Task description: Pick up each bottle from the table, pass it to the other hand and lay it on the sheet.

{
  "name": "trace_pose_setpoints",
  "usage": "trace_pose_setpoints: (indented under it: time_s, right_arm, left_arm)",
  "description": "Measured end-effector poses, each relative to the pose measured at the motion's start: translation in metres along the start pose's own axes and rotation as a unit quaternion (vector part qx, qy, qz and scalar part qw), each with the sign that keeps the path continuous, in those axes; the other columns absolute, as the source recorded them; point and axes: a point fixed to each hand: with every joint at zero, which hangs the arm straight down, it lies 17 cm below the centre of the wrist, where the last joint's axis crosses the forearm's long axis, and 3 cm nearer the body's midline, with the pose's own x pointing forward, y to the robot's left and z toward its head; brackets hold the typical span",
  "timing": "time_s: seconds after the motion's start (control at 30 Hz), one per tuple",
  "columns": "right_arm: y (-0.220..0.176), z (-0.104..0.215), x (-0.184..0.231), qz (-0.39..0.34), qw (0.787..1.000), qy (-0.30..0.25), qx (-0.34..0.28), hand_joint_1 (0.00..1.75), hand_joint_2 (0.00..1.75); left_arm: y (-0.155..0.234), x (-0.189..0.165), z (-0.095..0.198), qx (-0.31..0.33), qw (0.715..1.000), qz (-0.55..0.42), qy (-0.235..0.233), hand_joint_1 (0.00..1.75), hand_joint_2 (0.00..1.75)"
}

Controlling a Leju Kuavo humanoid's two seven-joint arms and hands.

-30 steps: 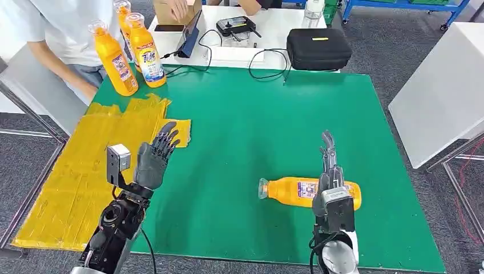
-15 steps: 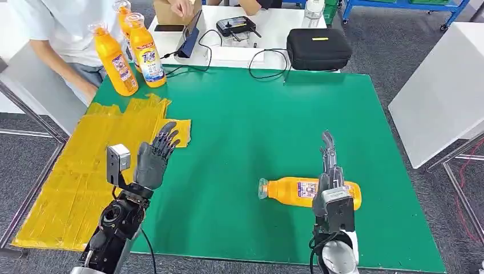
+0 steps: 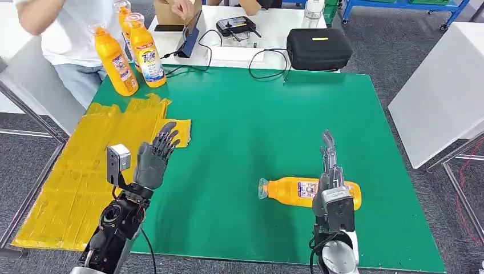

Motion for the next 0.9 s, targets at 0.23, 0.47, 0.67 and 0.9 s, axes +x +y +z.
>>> trace_pose_setpoints:
  time_s: [0.23, 0.47, 0.67, 0.9]
  right_arm:
    - [0.0, -0.0002, 0.0001, 0.0, 1.0, 0.0, 0.0, 0.0, 0.0]
    - [0.0, -0.0002, 0.0002, 0.0, 1.0, 0.0, 0.0, 0.0, 0.0]
    - [0.0, -0.0002, 0.0001, 0.0, 1.0, 0.0, 0.0, 0.0, 0.0]
    - [0.0, -0.0002, 0.0002, 0.0, 1.0, 0.0, 0.0, 0.0, 0.0]
  left_arm:
    - [-0.0001, 0.0001, 0.0, 0.0, 1.0, 0.0, 0.0, 0.0, 0.0]
    - [0.0, 0.0001, -0.0001, 0.0, 1.0, 0.0, 0.0, 0.0, 0.0]
    - [-0.0001, 0.0001, -0.0001, 0.0, 1.0, 0.0, 0.0, 0.0, 0.0]
    - [-0.0001, 0.0001, -0.0001, 0.0, 1.0, 0.0, 0.0, 0.0, 0.0]
